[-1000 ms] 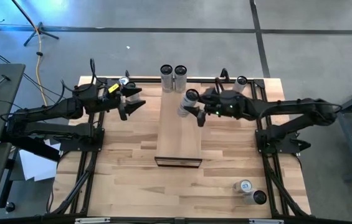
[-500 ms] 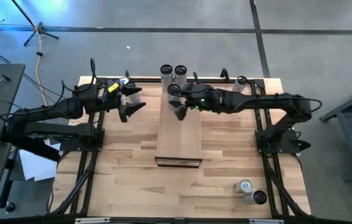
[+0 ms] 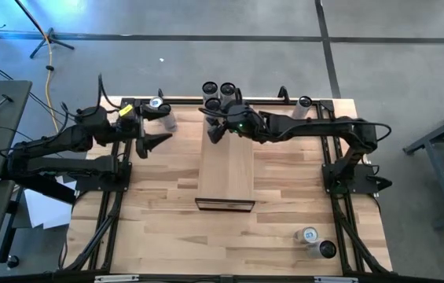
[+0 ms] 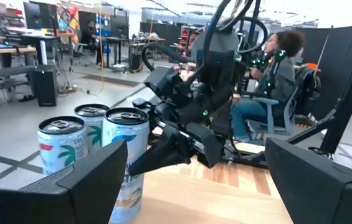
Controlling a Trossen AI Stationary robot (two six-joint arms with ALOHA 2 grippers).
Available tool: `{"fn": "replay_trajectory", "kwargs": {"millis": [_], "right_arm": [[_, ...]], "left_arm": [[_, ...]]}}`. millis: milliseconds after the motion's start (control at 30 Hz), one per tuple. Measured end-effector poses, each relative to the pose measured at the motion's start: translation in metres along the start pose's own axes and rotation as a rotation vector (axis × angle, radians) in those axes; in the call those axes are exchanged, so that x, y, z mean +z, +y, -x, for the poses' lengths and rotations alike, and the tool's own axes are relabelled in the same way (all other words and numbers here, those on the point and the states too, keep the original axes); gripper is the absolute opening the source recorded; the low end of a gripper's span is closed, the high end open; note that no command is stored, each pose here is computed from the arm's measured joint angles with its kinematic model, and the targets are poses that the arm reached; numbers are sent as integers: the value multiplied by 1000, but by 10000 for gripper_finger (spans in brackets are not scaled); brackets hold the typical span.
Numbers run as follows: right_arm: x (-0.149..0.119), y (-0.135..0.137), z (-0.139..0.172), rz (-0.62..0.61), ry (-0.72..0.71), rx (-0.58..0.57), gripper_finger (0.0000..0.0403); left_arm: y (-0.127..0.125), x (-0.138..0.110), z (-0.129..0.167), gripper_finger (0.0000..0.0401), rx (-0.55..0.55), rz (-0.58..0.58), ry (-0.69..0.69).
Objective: Place canned beverage on shelf
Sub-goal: Put the bottom white blue soda can on the shelf
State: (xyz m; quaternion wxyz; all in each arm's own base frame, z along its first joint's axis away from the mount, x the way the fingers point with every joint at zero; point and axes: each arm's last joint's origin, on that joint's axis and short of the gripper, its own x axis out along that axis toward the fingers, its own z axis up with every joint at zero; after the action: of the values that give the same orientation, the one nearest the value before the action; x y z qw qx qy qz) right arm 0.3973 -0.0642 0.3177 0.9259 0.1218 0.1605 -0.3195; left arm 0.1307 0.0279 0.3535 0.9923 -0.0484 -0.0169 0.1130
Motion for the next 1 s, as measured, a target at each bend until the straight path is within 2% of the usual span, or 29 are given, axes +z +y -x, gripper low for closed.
{"fn": "replay_trajectory", "kwargs": {"millis": [333, 500, 633, 767, 1000], "right_arm": [[-13, 3, -15, -32, 29, -11, 245], [-13, 0, -15, -32, 7, -69, 245], [-12, -1, -17, -64, 19, -30, 246], [-12, -1, -17, -54, 24, -21, 262], [-12, -3, -17, -91, 6, -92, 292]], "left_arm": [[1, 0, 1, 351, 28, -25, -2], [1, 0, 1, 351, 43, -25, -4], [1, 0, 1, 351, 45, -22, -4], [1, 0, 1, 351, 45, -15, -5], [1, 0, 1, 351, 47, -5, -6]]}}
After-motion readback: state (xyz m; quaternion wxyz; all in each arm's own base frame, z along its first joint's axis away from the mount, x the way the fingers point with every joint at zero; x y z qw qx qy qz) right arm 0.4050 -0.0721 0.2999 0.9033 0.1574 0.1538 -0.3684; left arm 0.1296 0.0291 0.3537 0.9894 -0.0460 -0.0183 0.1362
